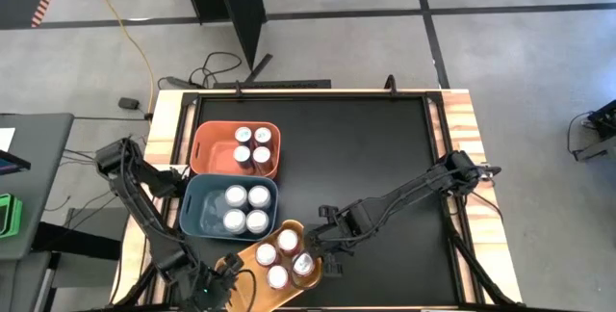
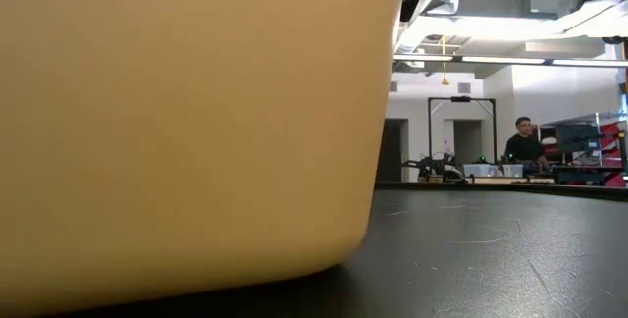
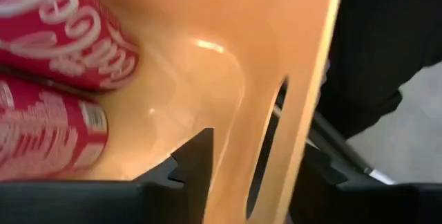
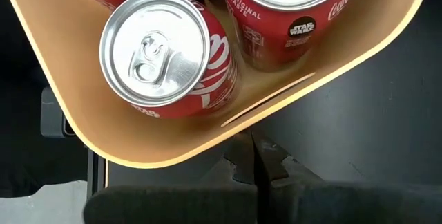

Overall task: Sort soda cans
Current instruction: Move the yellow bin to the bottom left of the table

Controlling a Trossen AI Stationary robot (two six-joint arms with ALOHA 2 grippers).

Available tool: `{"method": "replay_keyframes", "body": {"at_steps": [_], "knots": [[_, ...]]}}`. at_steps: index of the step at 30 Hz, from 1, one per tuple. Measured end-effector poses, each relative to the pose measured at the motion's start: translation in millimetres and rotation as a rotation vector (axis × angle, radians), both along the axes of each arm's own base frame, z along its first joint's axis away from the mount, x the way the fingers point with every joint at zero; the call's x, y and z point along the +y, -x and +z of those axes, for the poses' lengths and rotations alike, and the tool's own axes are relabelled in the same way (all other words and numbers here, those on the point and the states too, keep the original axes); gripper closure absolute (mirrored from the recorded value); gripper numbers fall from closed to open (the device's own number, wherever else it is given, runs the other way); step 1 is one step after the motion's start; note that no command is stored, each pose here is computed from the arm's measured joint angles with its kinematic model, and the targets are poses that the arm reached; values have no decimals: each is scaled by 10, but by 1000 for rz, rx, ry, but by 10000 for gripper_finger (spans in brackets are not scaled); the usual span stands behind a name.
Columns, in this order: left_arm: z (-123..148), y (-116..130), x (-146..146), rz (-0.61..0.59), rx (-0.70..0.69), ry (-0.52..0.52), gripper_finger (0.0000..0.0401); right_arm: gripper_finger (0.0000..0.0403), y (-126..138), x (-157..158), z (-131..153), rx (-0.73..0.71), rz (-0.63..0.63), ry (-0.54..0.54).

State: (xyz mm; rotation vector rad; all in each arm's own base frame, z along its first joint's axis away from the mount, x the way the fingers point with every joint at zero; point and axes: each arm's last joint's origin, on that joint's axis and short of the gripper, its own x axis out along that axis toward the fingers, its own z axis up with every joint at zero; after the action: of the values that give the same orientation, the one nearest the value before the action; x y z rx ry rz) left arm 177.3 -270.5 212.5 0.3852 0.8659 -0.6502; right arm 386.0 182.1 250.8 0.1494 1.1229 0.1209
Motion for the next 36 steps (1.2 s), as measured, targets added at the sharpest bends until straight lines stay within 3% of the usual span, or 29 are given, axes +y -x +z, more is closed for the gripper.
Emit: {"method": "replay_keyframes", "body": {"at_steps": [7,9,27,36], "knots": [[-19,55,77,-10,67,-74,375,403,4,0,-2,4,-1,1],[-13,73,99,-6,91,-82,391,403,6,-1,-3,7,-5,0],[23,268,389,24,266,-277,395,403,21,45,1,5,-15,-14],[22,257,372,84,274,-230,386,403,28,72,4,2,-21,-23]]}}
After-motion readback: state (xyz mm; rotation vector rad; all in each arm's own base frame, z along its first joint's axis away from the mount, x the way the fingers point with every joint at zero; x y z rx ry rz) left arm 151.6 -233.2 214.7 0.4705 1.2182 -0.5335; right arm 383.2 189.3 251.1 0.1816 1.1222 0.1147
